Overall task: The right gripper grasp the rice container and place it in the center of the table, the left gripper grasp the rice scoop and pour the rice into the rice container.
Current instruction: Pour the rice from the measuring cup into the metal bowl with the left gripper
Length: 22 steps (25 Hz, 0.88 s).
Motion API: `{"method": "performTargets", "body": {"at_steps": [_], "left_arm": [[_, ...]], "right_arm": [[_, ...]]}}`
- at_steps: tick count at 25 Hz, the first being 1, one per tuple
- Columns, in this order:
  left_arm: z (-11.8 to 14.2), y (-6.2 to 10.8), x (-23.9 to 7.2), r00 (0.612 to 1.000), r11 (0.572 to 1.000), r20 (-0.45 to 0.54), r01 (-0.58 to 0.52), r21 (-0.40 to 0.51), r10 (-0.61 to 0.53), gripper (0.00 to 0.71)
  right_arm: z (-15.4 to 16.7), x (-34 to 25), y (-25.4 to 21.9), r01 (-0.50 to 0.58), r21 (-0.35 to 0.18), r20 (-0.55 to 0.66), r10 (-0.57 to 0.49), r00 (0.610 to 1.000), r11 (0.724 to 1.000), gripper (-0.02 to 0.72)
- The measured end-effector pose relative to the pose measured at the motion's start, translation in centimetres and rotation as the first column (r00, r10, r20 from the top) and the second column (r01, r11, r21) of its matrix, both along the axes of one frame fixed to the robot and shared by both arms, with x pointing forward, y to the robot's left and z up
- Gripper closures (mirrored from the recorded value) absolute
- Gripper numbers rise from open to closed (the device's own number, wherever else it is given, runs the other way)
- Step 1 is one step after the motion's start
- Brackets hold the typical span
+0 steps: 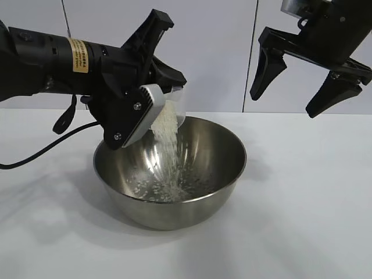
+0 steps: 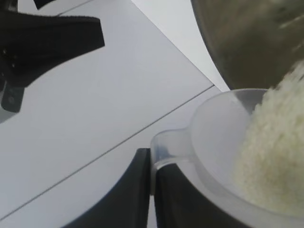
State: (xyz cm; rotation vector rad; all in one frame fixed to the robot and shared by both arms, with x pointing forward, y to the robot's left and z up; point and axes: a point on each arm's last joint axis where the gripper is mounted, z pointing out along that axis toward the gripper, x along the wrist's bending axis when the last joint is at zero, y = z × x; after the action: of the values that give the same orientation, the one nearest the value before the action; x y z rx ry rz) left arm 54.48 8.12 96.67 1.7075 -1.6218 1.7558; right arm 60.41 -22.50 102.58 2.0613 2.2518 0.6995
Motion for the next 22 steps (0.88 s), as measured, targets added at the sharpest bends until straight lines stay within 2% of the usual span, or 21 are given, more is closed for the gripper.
{"method": "performTargets", "body": {"at_steps": [10, 22], "left_arm": [[0.4, -0.67, -0.28, 0.987, 0.988, 0.092, 0.123, 0.089, -0.131, 0.701], [0.09, -0.82, -0.61, 0.97, 0.965, 0.119, 0.19, 0.181, -0.213, 0.701]], "right_arm": [[-0.06, -0.01, -0.18, -0.009, -0.025, 0.002, 0.009, 1.0, 1.0, 0.033], [-0.07, 0.0, -0.18, -0.009, -0.025, 0.002, 0.009, 1.0, 1.0, 0.033]]}}
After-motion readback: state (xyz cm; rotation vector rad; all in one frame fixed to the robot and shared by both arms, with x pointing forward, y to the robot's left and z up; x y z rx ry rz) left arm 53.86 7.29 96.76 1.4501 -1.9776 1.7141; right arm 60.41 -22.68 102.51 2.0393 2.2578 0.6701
